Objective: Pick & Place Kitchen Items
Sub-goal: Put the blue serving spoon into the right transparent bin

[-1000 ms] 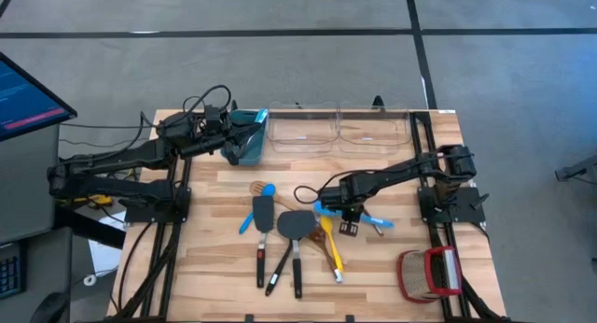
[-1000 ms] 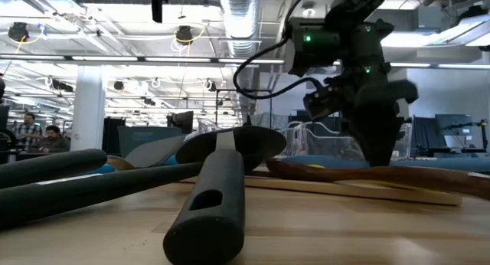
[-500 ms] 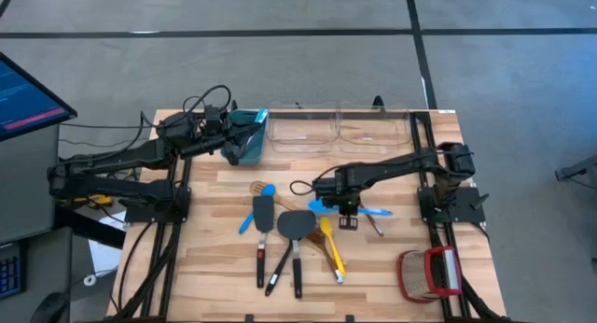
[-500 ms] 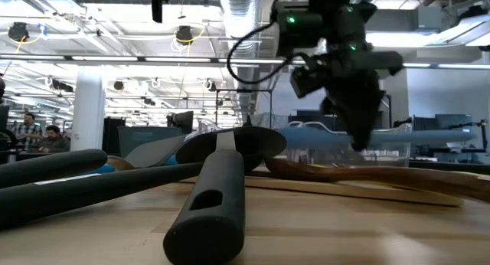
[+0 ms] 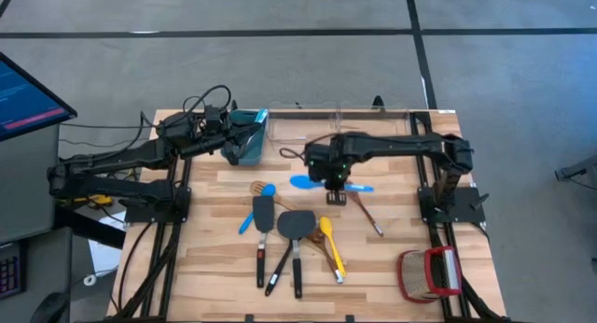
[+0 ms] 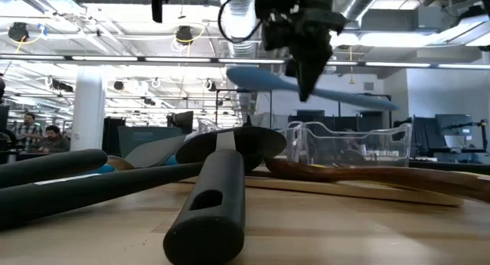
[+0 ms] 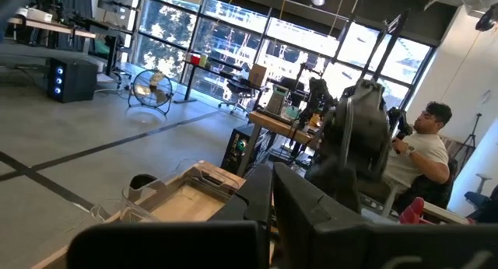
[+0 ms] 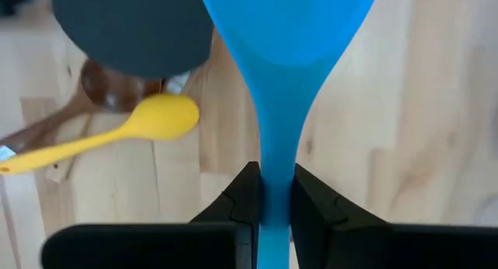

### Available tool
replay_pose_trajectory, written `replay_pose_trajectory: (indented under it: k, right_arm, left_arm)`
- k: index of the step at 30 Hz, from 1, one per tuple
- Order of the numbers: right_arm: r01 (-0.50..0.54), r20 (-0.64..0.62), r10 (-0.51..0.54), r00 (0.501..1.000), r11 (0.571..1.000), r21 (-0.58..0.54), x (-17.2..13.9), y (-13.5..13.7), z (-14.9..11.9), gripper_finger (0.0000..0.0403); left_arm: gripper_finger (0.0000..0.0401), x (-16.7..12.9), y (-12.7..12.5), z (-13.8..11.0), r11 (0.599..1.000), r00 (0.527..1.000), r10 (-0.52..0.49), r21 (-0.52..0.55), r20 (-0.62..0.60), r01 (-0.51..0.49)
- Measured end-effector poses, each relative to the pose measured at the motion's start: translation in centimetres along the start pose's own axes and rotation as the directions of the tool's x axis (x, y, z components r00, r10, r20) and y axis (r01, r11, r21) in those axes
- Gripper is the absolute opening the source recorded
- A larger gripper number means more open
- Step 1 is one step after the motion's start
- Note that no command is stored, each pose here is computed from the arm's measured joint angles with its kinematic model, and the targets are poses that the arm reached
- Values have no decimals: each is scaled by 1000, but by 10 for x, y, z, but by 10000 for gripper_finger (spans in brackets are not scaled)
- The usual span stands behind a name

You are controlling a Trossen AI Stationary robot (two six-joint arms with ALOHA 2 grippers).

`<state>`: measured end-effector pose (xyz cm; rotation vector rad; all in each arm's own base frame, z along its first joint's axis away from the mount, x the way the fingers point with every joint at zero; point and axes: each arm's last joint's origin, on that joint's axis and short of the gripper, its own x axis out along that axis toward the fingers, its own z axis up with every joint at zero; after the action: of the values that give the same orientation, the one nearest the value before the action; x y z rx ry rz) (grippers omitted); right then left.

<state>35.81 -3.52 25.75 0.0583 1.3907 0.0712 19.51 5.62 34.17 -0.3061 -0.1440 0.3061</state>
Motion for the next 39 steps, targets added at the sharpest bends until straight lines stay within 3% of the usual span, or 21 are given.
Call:
replay_pose_trajectory:
  k: [6,12,18,23,27,31,39]
  right_arm:
    - [76,122,-73,990,997,-22,-46,-14,1,36]
    - [123,252,-134,958,991,58,-99,-31,-26,36]
    - [253,383,-310,870,948,191,-149,-48,-58,36]
    - [282,473,-396,787,913,294,-175,-63,-74,36]
    - [295,480,-444,756,887,355,-182,-77,-82,36]
    - [313,430,-484,762,857,410,-177,-96,-84,36]
    - [330,326,-517,792,811,483,-121,-139,-81,36]
  left_arm:
    - [2,0,0,0,1000,1000,0,0,0,0]
    - [2,0,0,0,1000,1000,0,0,0,0]
    - [2,0,0,0,1000,1000,0,0,0,0]
    - [2,0,0,0,1000,1000,0,0,-1,0]
    - [2,0,0,0,1000,1000,0,0,0,0]
    - [2,0,0,0,1000,1000,0,0,-1,0]
    - [2,0,0,0,1000,1000,1,0,-1,-1]
